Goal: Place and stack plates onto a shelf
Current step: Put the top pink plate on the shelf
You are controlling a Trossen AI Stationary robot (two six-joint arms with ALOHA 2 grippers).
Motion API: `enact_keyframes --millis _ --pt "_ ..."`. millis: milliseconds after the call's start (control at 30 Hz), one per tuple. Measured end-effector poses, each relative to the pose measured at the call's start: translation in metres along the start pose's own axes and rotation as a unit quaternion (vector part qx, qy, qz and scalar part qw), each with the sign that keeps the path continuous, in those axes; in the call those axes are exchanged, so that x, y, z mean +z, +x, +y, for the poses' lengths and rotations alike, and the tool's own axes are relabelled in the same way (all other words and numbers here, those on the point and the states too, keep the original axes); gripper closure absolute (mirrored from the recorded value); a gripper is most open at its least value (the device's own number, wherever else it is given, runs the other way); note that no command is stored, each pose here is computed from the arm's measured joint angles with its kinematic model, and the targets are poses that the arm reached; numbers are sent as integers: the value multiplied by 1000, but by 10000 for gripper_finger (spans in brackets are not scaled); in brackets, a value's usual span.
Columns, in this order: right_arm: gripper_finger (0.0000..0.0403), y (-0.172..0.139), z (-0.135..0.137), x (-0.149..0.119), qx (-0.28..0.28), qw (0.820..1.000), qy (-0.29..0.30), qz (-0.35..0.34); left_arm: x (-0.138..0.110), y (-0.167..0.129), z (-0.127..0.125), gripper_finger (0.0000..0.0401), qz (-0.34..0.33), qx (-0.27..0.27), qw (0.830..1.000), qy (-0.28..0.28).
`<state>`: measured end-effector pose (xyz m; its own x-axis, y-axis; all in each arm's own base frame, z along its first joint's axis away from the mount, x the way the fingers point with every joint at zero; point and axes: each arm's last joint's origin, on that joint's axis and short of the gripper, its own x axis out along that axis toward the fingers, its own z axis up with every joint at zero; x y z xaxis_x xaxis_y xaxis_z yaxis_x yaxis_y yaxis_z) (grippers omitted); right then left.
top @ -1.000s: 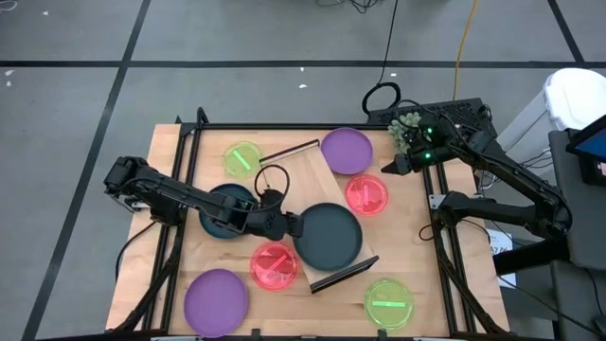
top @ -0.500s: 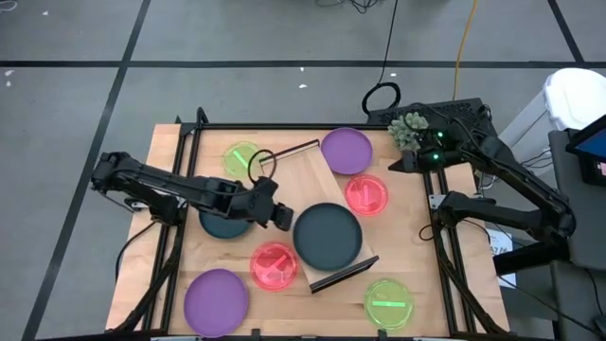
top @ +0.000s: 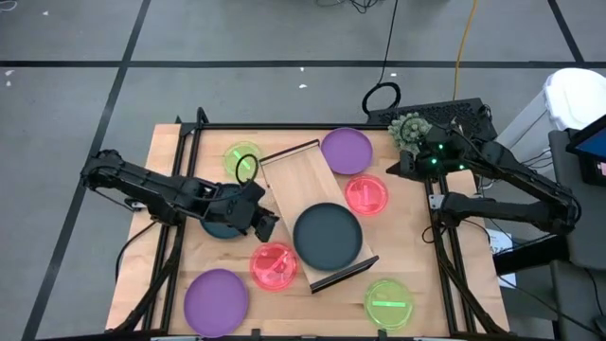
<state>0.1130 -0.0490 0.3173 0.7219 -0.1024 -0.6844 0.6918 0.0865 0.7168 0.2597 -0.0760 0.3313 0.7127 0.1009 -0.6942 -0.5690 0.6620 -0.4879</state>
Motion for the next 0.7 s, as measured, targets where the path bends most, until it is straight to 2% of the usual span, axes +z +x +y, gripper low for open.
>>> enact_keyframes --millis 200,333,533,700 --pt "122 6 8 -8 -7 999 -4 -39 -8 -12 7 279 10 16 999 33" --pt "122 14 14 -11 -14 999 -5 -47 -14 -22 24 279 -24 33 999 15" --pt "122 27 21 -13 -17 999 -10 -35 -30 -31 65 279 -16 26 997 -65" --pt "122 34 22 -13 -34 999 -25 -29 -47 -31 103 279 12 31 978 -205"
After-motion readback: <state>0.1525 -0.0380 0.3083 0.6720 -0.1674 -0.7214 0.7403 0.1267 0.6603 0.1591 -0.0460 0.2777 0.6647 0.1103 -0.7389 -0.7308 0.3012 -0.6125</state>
